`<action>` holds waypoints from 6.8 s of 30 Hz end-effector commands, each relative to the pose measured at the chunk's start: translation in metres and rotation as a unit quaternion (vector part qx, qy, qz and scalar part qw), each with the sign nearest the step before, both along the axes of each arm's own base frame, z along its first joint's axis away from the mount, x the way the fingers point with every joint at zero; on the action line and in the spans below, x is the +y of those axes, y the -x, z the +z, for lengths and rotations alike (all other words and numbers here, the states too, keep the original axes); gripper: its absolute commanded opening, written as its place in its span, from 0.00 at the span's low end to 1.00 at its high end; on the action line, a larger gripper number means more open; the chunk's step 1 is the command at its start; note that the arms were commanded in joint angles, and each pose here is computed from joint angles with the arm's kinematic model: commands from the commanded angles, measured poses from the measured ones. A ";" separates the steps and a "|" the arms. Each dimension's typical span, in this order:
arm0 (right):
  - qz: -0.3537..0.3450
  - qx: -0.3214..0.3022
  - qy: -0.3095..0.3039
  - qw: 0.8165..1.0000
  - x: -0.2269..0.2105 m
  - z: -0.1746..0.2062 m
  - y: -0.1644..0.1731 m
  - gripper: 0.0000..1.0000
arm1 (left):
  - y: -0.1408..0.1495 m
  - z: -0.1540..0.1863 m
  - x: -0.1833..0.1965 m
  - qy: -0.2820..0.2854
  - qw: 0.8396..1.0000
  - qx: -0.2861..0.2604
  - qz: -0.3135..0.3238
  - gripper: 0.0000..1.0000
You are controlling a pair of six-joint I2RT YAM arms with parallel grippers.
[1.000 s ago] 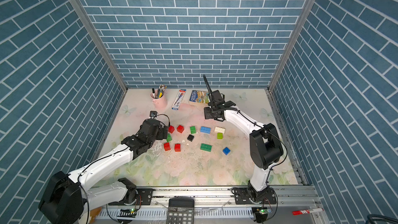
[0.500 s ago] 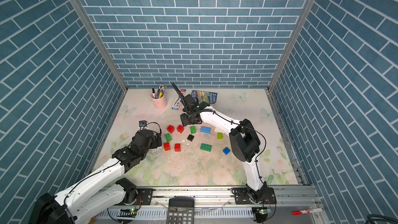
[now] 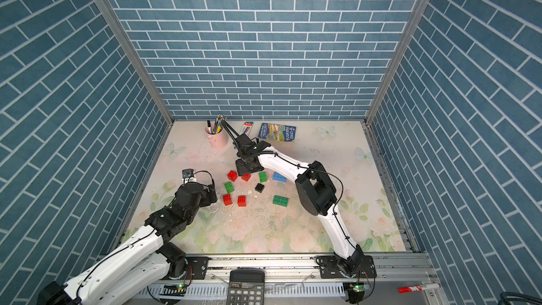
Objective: Assemble the letter r with lego
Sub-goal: Pick up the lego brick from the center of the board, then assemble the lego brick with the lego brick.
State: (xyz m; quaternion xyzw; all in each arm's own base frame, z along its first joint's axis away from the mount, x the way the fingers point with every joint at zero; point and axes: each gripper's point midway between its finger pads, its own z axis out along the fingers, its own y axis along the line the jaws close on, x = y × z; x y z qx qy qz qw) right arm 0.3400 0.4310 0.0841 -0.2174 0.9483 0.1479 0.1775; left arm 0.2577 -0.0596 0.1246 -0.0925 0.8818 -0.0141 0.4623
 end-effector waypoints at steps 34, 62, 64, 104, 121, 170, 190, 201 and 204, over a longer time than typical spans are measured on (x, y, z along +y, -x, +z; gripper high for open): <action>0.142 0.012 0.085 0.986 0.003 -0.037 0.011 0.56 | 0.008 -0.006 0.004 -0.003 1.000 -0.014 -0.008 0.97; 0.087 -0.054 0.110 0.989 -0.007 -0.007 -0.015 0.19 | 0.007 -0.006 0.003 -0.006 1.000 -0.013 -0.009 0.97; 0.077 -0.061 0.114 0.989 -0.011 -0.003 -0.017 0.18 | 0.006 -0.006 0.003 -0.005 1.000 -0.013 -0.010 0.97; -0.083 -0.042 0.088 0.992 -0.079 0.022 0.012 0.10 | -0.003 0.005 -0.031 0.038 0.996 -0.014 -0.081 0.99; -0.081 -0.010 0.091 0.992 -0.081 0.011 0.015 0.09 | -0.002 0.007 -0.030 0.041 0.996 -0.018 -0.078 1.00; -0.076 0.068 0.150 0.983 -0.096 -0.029 0.033 0.05 | -0.002 0.009 -0.029 0.035 0.996 -0.022 -0.079 1.00; -0.070 0.087 0.176 0.978 -0.110 -0.023 0.041 0.01 | -0.003 0.013 -0.027 0.033 0.996 -0.028 -0.075 1.00; -0.064 0.113 0.200 0.971 -0.110 -0.043 0.042 0.00 | -0.002 0.012 -0.024 0.027 0.997 -0.030 -0.072 1.00; -0.067 0.119 0.202 0.970 -0.111 -0.050 0.043 0.00 | -0.001 0.012 -0.023 0.025 0.997 -0.030 -0.072 1.00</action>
